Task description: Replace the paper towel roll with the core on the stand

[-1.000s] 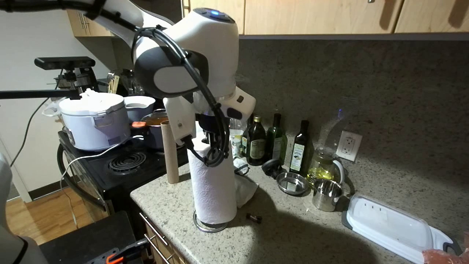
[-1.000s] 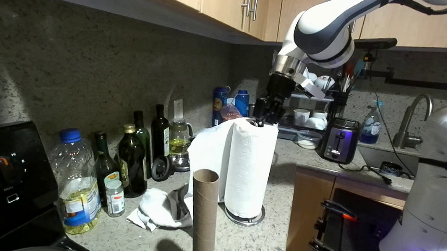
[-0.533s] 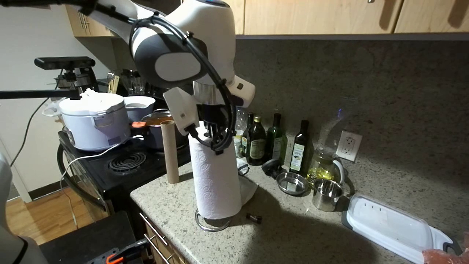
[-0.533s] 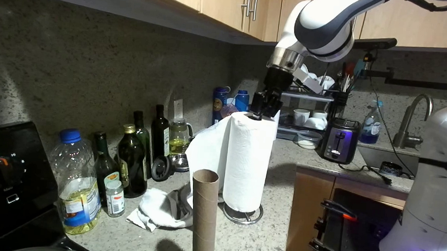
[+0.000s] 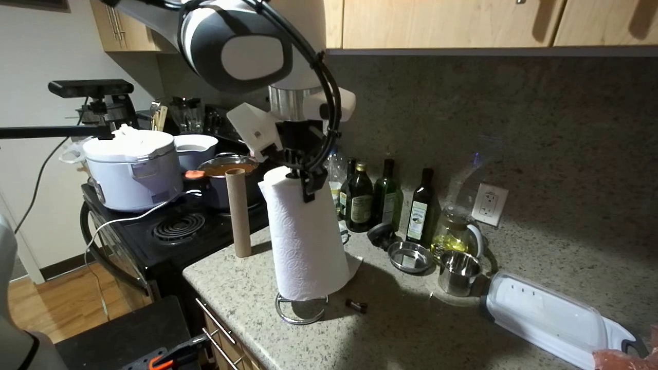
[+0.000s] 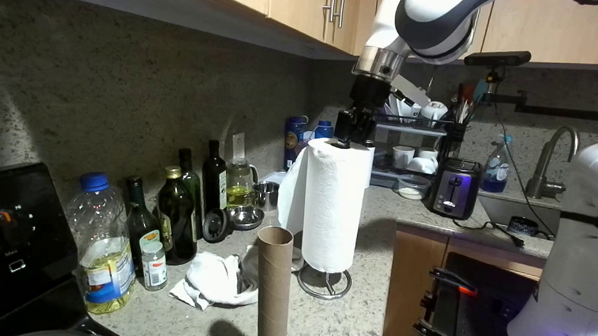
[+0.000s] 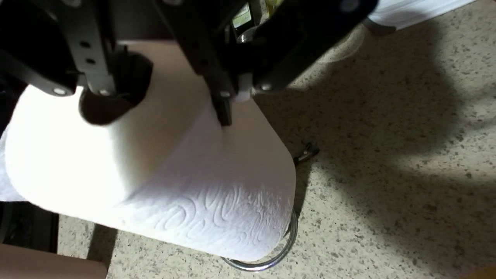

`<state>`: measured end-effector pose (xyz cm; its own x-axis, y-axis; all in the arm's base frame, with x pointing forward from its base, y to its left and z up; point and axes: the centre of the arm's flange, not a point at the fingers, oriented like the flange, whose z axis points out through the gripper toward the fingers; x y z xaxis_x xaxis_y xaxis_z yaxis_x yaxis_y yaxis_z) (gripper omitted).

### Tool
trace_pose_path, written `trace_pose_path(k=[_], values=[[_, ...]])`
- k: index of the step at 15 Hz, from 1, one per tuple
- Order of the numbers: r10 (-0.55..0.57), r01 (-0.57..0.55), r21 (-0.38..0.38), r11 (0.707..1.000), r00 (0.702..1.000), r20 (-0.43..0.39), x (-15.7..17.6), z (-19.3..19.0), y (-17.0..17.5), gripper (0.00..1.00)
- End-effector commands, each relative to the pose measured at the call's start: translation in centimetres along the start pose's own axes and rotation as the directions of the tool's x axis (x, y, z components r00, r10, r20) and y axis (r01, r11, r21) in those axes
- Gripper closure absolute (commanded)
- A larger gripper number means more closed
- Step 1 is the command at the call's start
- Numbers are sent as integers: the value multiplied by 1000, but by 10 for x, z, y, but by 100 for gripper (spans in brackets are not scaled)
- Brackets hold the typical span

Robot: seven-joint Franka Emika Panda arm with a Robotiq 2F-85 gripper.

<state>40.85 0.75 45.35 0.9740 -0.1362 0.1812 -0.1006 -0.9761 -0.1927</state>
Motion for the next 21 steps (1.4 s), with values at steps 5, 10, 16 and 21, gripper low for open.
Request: trace_pose_path(k=[5,10,16,21], values=[[-59,59,-42,997,998,18,19,-53,-36,91],[-86,87,-62,994,996,11,27,-77,-47,91],[-118,118,-69,991,993,-1,33,-109,-56,91],[-145,143,-72,987,989,-27,35,-139,-69,91]])
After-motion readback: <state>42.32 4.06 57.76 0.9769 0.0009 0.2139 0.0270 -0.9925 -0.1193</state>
